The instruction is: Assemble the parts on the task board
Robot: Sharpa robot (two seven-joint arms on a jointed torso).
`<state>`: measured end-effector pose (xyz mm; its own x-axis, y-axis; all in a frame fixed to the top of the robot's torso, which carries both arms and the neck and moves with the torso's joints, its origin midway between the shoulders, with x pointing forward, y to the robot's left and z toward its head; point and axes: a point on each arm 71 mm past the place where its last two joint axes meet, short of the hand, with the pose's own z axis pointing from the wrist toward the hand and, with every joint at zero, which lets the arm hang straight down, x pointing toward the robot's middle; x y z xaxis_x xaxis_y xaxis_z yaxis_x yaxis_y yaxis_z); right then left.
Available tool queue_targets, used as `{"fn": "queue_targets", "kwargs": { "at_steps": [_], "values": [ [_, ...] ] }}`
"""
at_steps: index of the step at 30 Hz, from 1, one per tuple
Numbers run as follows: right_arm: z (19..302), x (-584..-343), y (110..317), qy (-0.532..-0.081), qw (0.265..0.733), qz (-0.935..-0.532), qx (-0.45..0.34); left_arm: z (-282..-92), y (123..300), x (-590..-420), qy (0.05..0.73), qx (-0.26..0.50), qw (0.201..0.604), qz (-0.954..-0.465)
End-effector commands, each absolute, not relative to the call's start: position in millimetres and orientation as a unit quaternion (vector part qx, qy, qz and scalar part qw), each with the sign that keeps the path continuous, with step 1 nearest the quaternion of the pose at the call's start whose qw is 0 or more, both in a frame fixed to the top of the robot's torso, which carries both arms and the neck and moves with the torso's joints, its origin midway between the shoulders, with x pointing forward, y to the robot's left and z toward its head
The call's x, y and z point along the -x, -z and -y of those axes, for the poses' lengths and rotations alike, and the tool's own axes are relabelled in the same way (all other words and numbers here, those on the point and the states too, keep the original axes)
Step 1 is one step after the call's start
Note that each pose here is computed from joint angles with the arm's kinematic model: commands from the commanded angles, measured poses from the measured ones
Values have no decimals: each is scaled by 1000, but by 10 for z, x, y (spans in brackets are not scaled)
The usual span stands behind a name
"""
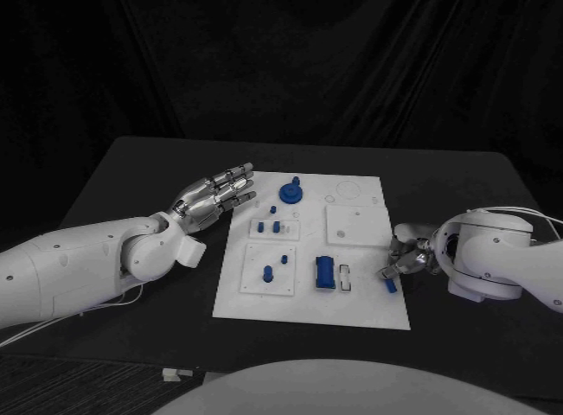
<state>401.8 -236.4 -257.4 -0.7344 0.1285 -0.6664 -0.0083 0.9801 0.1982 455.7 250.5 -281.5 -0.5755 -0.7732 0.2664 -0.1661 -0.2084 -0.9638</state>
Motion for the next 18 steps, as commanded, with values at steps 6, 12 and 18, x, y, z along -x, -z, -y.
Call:
{"fn": "queue_targets", "kwargs": {
  "at_steps": [6, 12, 18],
  "values": [
    [2362, -3902, 2603, -148, 306, -927, -156, -2486, 2815, -4554, 672, 398, 222, -584],
    [2303, -3881, 2589, -174, 280, -923, -198, -2489, 2818, -4554, 670, 399, 222, -585],
    [2219, -3903, 2596, -188, 270, -919, -216, -2490, 2819, -4554, 670, 399, 222, -585]
  ]
}}
